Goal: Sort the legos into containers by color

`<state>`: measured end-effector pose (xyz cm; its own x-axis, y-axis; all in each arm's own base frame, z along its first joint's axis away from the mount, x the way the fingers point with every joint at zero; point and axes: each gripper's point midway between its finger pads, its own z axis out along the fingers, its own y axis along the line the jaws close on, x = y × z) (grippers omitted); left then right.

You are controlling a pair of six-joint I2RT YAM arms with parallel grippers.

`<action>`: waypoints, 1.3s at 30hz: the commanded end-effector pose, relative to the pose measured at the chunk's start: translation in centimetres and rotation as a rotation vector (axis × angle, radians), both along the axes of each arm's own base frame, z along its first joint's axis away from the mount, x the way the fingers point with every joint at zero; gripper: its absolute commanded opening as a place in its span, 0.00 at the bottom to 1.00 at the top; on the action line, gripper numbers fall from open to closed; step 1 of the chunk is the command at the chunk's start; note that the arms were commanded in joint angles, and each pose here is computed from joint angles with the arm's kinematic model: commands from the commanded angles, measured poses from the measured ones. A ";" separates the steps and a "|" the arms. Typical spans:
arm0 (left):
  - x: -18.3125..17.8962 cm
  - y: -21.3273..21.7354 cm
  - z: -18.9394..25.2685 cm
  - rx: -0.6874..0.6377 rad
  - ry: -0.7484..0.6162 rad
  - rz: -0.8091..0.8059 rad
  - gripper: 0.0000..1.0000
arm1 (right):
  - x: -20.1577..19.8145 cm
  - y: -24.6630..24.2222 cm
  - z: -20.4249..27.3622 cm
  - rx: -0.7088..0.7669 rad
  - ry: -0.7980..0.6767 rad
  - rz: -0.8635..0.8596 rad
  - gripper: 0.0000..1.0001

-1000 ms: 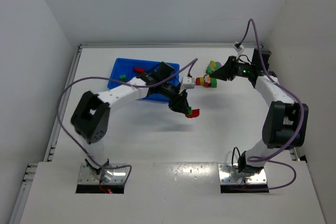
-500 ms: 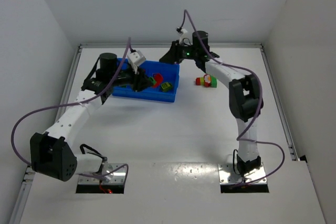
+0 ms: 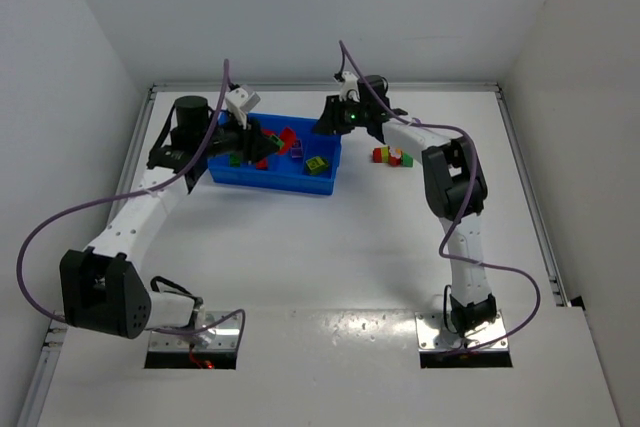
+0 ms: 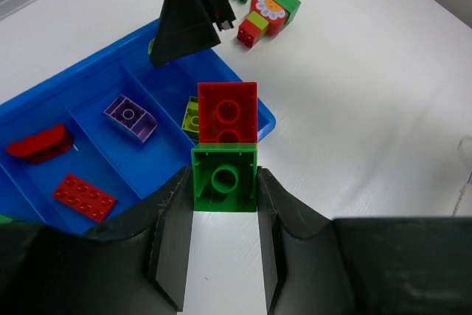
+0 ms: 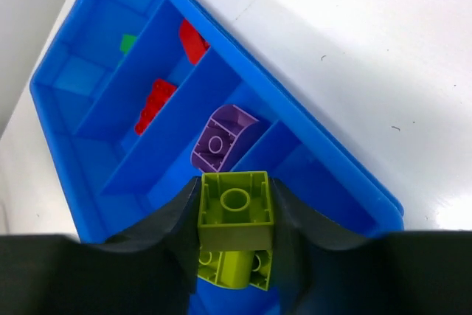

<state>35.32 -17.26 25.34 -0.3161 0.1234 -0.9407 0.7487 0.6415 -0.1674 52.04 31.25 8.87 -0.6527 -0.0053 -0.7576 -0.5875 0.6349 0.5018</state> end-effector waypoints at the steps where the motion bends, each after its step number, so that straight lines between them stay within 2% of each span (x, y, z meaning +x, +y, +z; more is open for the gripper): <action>1: 1.9 0.3 1.0 -0.028 -0.013 0.034 0.11 | 0.7 0.6 2.3 -0.011 -0.082 0.026 0.45; 4: 2.9 0.4 1.2 -0.065 0.004 0.059 0.11 | -0.4 1.3 3.2 0.026 -0.079 0.090 0.65; 6: 3.4 0.3 1.2 -0.097 0.012 0.044 0.11 | -1.3 1.8 4.3 0.067 -0.097 0.136 0.72; 7: 3.3 0.4 1.5 -0.119 0.021 0.036 0.11 | -2.4 1.8 5.7 0.120 -0.094 0.197 0.77; 8: 3.4 0.1 1.2 -0.132 0.036 0.025 0.11 | -3.3 2.2 6.7 0.161 -0.095 0.242 0.77; 9: 3.7 -0.2 1.5 -0.147 0.031 0.009 0.11 | -4.4 2.3 9.2 0.245 -0.152 0.345 0.79; 10: 3.6 -0.5 1.4 -0.167 0.049 -0.001 0.11 | -5.7 2.0 10.4 0.304 -0.113 0.370 0.83; 12: 3.6 -0.8 1.7 -0.202 0.053 -0.045 0.11 | -7.5 1.7 13.1 0.388 -0.170 0.484 0.83; 15: 3.5 -1.4 2.1 -0.249 0.083 -0.106 0.11 | -10.3 1.0 14.9 0.475 -0.084 0.563 0.83; 20: 3.2 -2.5 2.3 -0.304 0.140 -0.214 0.11 | -13.8 1.0 16.4 0.489 -0.160 0.674 0.83; 27: 2.0 -4.9 2.6 -0.316 0.188 -0.373 0.11 | -14.6 1.2 17.1 0.482 -0.197 0.718 0.83; 35: 1.2 -6.7 2.6 -0.300 0.195 -0.455 0.11 | -13.2 2.2 17.0 0.489 -0.222 0.688 0.83; 36: 0.9 -7.0 2.5 -0.300 0.205 -0.463 0.11 | -13.2 2.2 17.0 0.489 -0.222 0.688 0.77; 39: 0.8 -7.0 2.1 -0.297 0.208 -0.463 0.11 | -13.0 2.2 16.9 0.492 -0.215 0.676 0.49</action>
